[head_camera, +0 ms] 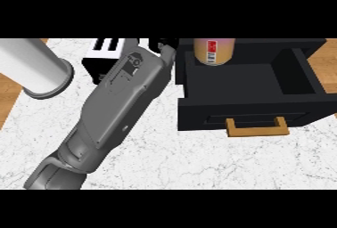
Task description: Pick up the can, place it into the drawer and close the drawer
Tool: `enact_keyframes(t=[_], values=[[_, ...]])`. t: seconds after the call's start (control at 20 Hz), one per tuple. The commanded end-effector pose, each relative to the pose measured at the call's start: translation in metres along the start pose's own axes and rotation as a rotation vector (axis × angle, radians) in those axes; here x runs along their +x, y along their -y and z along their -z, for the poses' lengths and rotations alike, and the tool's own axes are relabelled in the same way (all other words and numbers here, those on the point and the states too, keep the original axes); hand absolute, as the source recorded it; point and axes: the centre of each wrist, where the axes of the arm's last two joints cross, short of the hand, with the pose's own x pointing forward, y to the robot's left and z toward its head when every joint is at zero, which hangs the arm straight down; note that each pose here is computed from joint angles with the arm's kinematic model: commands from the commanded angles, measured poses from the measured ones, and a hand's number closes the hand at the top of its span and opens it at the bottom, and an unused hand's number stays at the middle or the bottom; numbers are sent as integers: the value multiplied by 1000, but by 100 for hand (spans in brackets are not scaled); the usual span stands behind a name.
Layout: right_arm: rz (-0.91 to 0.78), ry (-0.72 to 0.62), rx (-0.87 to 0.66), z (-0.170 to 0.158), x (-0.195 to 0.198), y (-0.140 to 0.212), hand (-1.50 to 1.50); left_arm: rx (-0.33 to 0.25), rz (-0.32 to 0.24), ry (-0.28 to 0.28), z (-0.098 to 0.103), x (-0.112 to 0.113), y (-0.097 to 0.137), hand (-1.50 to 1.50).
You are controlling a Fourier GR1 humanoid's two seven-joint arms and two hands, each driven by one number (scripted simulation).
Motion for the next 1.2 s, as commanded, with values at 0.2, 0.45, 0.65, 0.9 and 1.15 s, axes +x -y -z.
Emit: enact_keyframes(t=[0.2,0.45,0.65,0.9,1.15], values=[[23,5,-5,9,-5,0,-150,-11,21,-2,14,0,17,150],[-4,6,7,-6,-1,0,-150,0,20,-38,19,-4,21,150],[20,1,40,15,11,-17,-150,36,94,-44,10,-12,36,150],[11,0,41,7,14,-16,-150,51,80,-74,14,-22,30,150],[-1,15,35,17,11,-7,-150,54,142,-64,8,-34,33,150]])
